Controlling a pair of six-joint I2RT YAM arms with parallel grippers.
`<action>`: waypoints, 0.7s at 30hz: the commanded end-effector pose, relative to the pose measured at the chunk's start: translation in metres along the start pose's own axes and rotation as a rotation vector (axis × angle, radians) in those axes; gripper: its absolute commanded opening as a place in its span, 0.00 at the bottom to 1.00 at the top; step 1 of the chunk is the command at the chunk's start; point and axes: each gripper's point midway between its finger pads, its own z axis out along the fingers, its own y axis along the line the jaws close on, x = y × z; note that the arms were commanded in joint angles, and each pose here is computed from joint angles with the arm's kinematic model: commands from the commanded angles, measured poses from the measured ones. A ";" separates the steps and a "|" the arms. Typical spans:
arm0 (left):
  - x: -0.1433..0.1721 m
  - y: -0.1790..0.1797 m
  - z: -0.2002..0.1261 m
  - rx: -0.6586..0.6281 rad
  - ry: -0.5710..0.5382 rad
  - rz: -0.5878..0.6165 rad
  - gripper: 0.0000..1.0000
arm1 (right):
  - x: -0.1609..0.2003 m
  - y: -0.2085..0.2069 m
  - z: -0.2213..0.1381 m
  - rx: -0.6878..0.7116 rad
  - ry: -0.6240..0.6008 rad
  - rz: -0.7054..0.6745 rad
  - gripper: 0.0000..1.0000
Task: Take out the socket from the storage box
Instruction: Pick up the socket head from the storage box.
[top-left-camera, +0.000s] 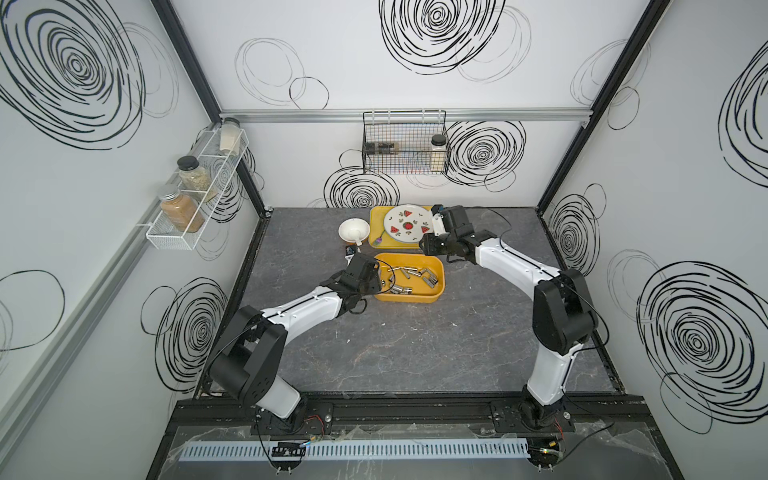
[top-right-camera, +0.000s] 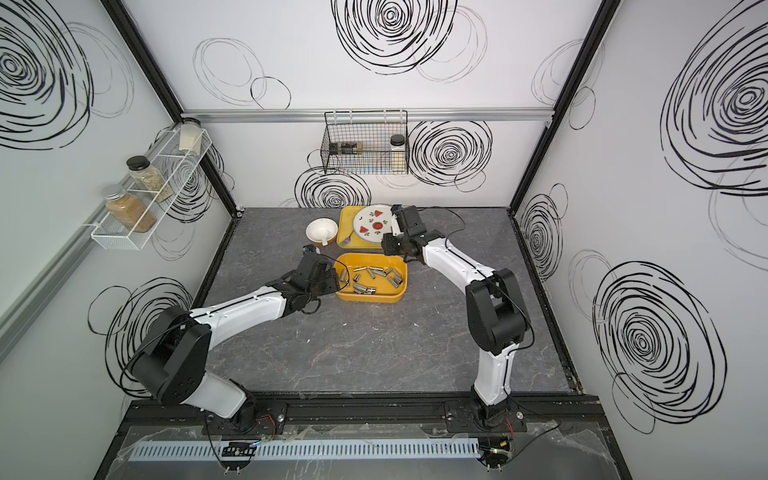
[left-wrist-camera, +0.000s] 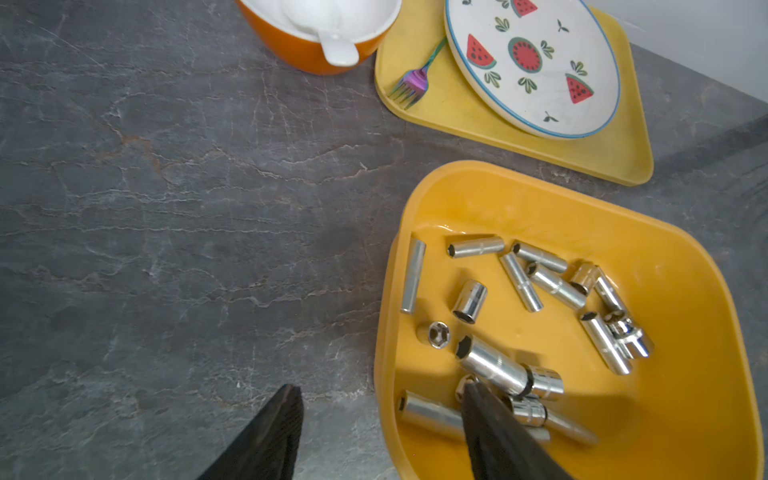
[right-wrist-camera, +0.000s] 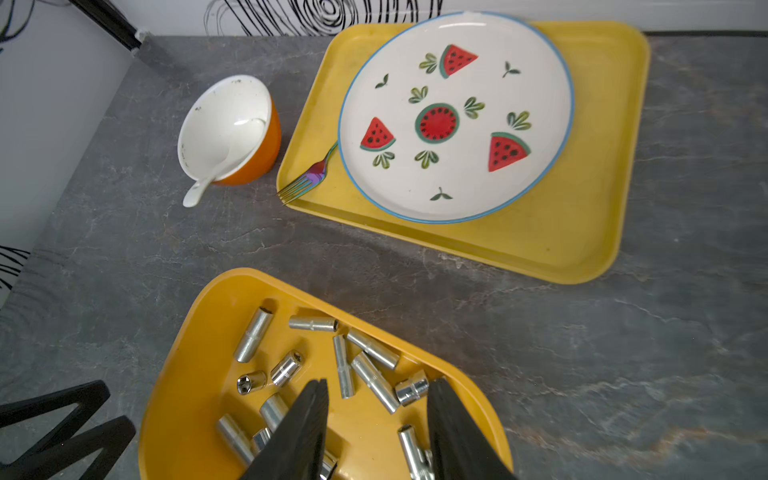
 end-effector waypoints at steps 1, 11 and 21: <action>-0.005 0.004 -0.001 -0.007 -0.037 0.003 0.66 | 0.009 0.013 0.007 0.026 0.089 -0.096 0.40; 0.007 -0.003 0.014 0.038 -0.001 0.027 0.61 | 0.054 0.027 0.044 0.064 0.258 -0.205 0.32; 0.014 -0.004 0.019 0.043 0.020 0.042 0.58 | 0.082 0.002 0.069 0.180 0.326 -0.245 0.31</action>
